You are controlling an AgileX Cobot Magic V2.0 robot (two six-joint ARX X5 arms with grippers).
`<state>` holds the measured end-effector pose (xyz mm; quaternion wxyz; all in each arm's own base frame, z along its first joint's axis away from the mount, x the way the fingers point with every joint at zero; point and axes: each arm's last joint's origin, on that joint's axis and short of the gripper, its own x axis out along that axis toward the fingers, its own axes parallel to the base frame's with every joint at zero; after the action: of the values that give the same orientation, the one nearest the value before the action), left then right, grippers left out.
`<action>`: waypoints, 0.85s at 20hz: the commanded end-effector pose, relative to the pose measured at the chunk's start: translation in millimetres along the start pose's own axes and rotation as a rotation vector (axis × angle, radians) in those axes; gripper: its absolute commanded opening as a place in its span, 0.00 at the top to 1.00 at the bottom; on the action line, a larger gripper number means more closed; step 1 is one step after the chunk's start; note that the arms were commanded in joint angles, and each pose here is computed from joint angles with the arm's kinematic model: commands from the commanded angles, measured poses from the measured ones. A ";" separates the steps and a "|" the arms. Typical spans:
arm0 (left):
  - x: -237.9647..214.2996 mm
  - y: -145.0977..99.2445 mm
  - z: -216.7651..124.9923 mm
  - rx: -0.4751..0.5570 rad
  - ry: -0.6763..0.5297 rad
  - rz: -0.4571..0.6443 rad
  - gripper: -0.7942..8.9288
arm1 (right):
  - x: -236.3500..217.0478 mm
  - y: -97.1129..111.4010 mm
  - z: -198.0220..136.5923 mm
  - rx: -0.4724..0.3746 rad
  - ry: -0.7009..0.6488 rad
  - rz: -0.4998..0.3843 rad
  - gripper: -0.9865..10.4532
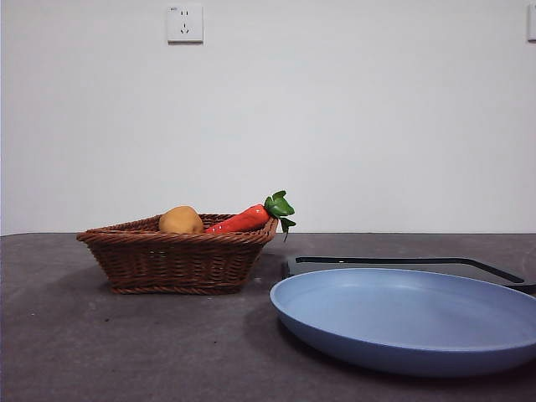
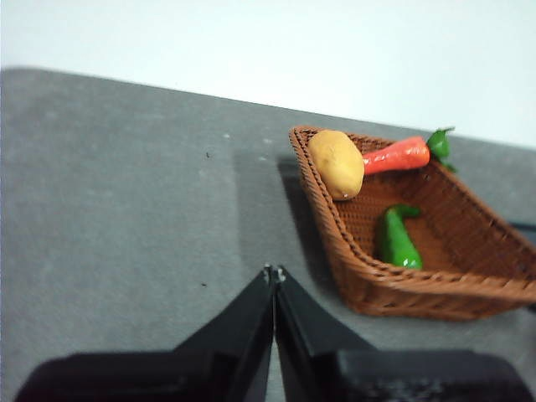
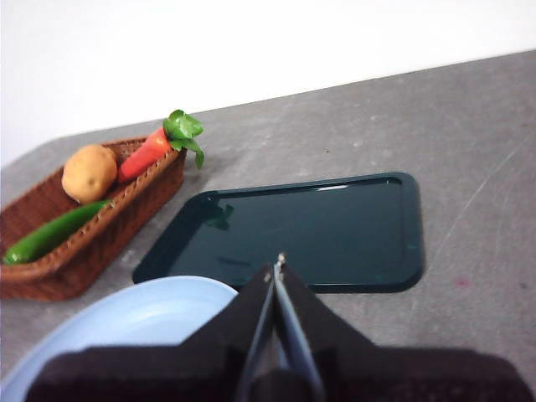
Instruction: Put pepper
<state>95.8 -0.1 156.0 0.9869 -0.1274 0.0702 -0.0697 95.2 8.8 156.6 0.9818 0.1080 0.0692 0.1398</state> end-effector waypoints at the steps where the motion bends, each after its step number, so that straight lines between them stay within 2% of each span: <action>1: 0.6 0.0 -1.7 -0.110 -0.002 -0.028 0.91 | 0.2 0.4 2.0 0.091 -0.034 0.008 0.91; 7: -2.4 -6.0 10.8 -0.203 -0.031 -0.120 0.91 | -3.3 4.8 18.0 0.230 -0.101 0.036 0.91; 12: -12.1 -15.0 35.9 -0.206 -0.040 -0.145 0.91 | -7.8 11.6 44.0 0.237 -0.128 0.050 0.91; 17: -18.5 -24.5 63.8 -0.170 0.027 -0.167 0.91 | -9.3 20.2 77.7 0.215 -0.086 0.073 0.91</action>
<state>84.9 -5.1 221.5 0.9600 -0.2294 0.0783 -0.1402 94.6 9.6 228.8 0.9605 0.2270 0.0420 0.1556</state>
